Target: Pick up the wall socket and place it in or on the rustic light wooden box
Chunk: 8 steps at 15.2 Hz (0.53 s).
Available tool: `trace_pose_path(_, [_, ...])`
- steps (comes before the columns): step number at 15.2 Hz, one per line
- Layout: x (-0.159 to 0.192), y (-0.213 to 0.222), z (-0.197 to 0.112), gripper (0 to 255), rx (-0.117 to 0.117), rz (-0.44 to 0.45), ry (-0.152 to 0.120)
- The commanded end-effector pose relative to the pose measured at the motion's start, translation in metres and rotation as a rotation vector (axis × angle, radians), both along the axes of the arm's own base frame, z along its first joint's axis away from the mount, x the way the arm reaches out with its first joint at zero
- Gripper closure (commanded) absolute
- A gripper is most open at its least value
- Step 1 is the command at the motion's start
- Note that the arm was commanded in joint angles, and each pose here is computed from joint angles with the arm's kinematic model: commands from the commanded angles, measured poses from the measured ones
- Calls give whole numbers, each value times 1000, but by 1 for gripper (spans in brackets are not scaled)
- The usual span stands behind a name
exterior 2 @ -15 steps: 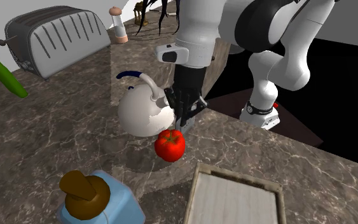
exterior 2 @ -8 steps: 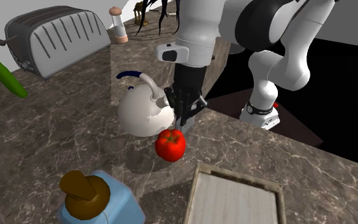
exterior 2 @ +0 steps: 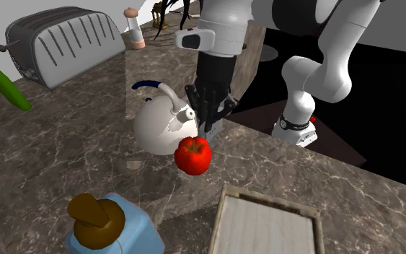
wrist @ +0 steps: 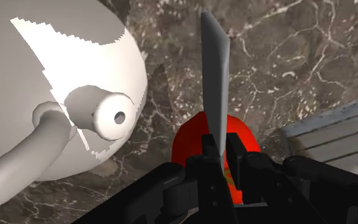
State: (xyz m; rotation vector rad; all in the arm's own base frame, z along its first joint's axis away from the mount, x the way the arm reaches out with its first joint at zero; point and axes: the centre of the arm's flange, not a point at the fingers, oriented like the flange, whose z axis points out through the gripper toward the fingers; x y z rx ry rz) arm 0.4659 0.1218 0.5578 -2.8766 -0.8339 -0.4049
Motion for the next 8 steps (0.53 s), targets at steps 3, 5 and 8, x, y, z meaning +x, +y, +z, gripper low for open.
trace_pose_path(3, [0, 0, 21, 255, 0, 0, 0])
trace_pose_path(5, [0, 0, 31, 255, 0, 0, 0])
trace_pose_path(8, [0, 0, 47, 255, 0, 0, 0])
